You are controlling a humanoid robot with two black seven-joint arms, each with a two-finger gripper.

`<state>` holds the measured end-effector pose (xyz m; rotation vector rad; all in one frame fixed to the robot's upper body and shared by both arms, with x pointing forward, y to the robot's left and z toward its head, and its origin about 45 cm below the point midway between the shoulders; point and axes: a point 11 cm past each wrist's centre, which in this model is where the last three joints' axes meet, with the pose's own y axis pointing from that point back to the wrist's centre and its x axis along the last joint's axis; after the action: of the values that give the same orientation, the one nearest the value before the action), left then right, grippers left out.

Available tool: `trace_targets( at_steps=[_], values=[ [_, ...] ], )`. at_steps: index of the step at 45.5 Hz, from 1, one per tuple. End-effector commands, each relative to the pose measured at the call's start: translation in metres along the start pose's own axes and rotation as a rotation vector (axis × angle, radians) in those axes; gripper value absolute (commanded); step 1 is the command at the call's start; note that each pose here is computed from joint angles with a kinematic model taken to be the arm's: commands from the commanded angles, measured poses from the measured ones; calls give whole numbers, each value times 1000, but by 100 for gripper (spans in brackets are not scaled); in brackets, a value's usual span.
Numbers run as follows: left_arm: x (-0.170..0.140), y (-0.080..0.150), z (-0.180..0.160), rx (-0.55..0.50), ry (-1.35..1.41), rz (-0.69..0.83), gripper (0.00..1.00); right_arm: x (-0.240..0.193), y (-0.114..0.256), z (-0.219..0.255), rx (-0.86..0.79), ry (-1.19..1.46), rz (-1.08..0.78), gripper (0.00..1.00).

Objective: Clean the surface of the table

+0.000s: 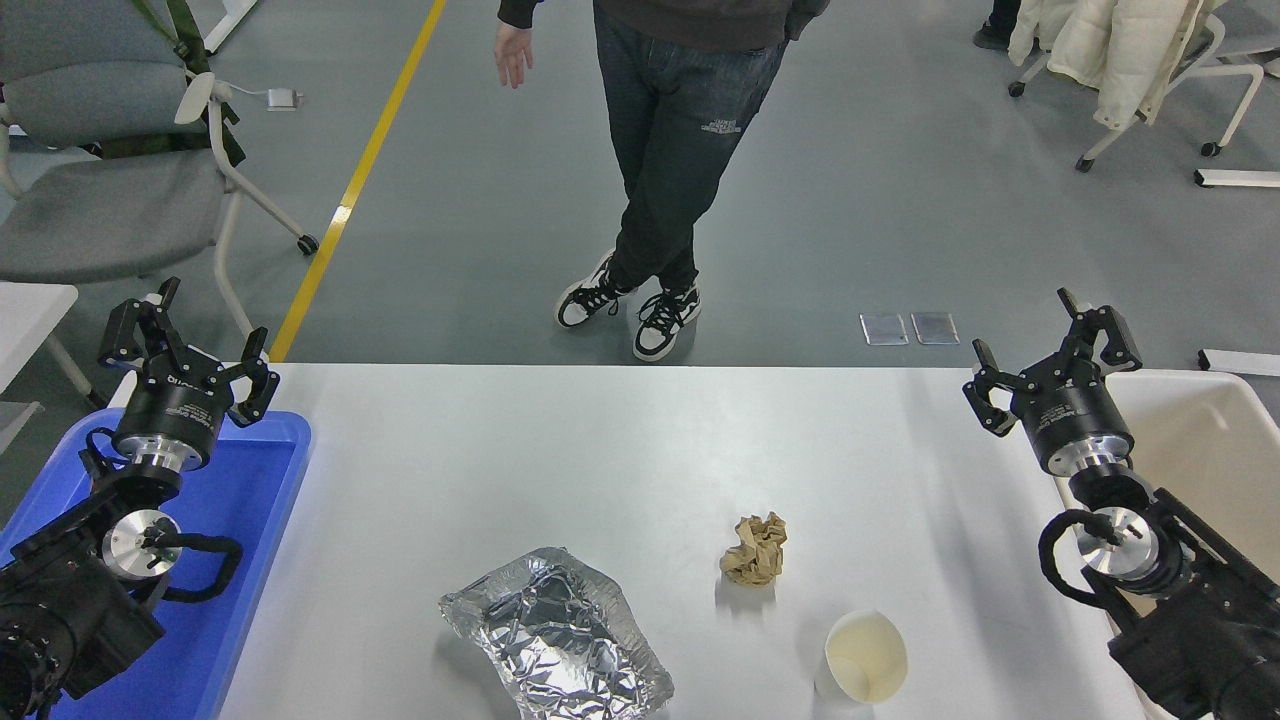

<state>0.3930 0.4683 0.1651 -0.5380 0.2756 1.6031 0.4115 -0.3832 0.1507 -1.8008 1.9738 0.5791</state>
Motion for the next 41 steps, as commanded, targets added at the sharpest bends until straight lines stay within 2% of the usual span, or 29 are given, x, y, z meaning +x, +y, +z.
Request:
trace_targets(
  at_steps=[1,22,41],
  values=[
    [0,0,0,0,0,0,100,1,5,2,-12,11,-11,99],
    [-1,-1,0,-1,2,-4,100,-11,3,-12,-145,97,-89,99],
    [0,0,0,0,2,-3,100,-61,26,-43,-323,332,-345,99]
  ],
)
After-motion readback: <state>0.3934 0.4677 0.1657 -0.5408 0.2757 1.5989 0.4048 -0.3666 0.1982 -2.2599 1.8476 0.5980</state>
